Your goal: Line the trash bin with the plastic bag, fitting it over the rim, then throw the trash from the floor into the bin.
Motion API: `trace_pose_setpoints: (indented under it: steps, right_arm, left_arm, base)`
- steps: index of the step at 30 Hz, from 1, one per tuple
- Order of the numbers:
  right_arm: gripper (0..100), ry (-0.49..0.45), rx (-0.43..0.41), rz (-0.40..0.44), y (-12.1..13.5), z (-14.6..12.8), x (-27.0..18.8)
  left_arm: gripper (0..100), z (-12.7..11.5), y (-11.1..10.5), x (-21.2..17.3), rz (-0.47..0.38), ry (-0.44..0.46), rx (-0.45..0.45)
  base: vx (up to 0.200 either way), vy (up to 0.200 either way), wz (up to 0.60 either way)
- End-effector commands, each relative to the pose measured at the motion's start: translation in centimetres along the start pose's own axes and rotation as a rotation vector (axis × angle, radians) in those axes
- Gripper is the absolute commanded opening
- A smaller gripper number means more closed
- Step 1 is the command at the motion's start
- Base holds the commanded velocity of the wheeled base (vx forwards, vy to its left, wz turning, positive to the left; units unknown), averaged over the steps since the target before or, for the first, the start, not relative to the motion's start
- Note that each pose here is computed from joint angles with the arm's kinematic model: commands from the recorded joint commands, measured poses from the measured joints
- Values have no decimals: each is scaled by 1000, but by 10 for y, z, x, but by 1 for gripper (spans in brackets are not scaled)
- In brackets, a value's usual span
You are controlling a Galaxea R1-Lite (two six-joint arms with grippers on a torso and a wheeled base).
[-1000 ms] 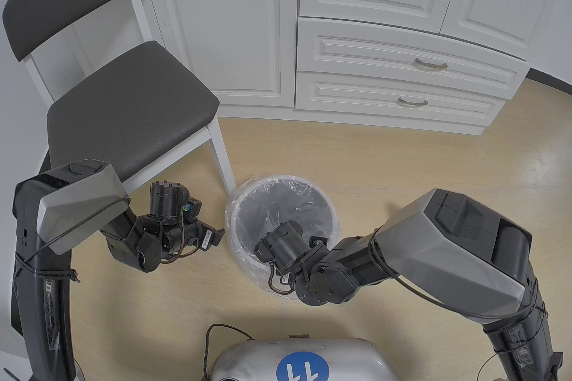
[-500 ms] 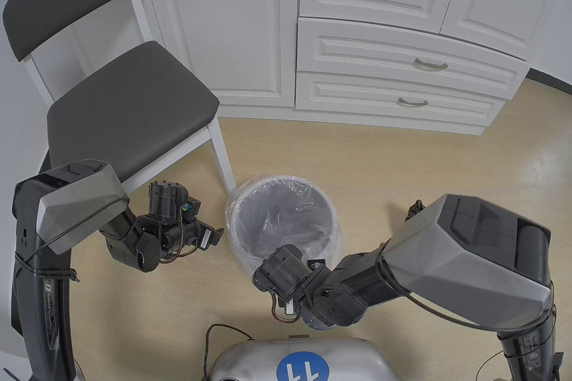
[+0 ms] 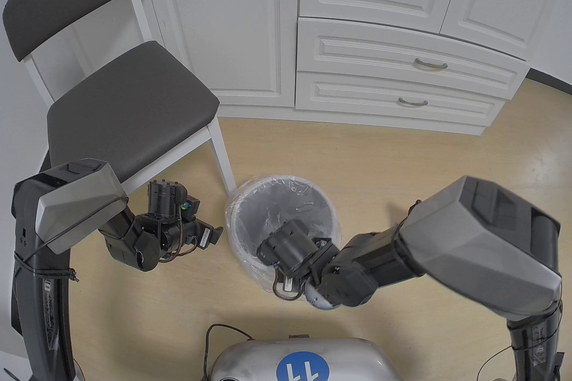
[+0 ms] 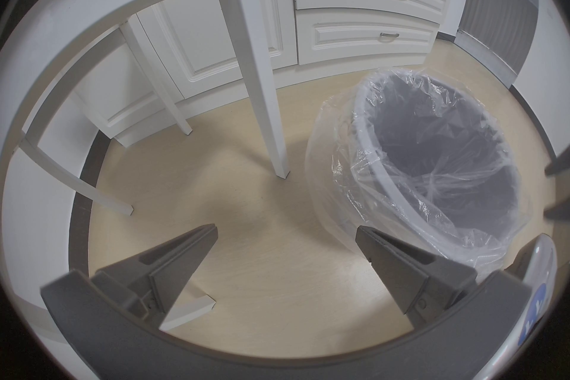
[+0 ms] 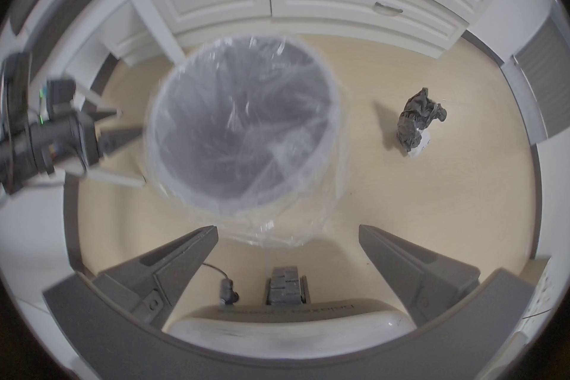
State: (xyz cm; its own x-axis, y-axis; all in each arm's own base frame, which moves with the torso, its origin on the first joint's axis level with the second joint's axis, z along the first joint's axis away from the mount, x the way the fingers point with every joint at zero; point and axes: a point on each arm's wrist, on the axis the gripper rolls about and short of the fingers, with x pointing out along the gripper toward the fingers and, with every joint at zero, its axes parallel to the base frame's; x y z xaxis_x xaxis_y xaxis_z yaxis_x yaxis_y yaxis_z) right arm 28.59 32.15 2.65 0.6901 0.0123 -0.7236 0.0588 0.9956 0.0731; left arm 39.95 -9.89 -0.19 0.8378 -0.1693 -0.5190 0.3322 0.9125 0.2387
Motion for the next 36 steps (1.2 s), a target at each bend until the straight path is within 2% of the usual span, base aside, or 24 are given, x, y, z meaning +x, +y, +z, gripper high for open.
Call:
trace_pose_setpoints:
  steps: [1, 3, 9, 14, 21, 28, 36]
  right_arm:
    - [100, -76, 110, 43, -9, 38, -16]
    - [100, -90, 128, 49, -10, 40, -11]
    - [100, -69, 106, 39, 0, 13, 24]
    - [100, -55, 110, 29, 7, 2, 40]
    - [100, -41, 88, 35, 8, -4, 29]
    - [100, -19, 39, 49, 13, -21, 17]
    - [100, 13, 18, 19, 10, -34, 38]
  left_arm:
    - [100, 1, 1, -1, 3, -4, -1]
    - [100, 1, 1, -1, 3, -4, -1]
    - [100, 1, 1, -1, 1, -4, -1]
    - [100, 1, 1, -1, 1, -1, -1]
    - [100, 1, 1, -1, 1, -3, -1]
    - [100, -1, 0, 0, 0, 1, 1]
    - [100, -2, 0, 0, -12, 5, 1]
  base:
    - [0, 0, 0]
    - [0, 0, 0]
    - [0, 0, 0]
    - [0, 0, 0]
    - [0, 0, 0]
    - [0, 0, 0]
    - [0, 0, 0]
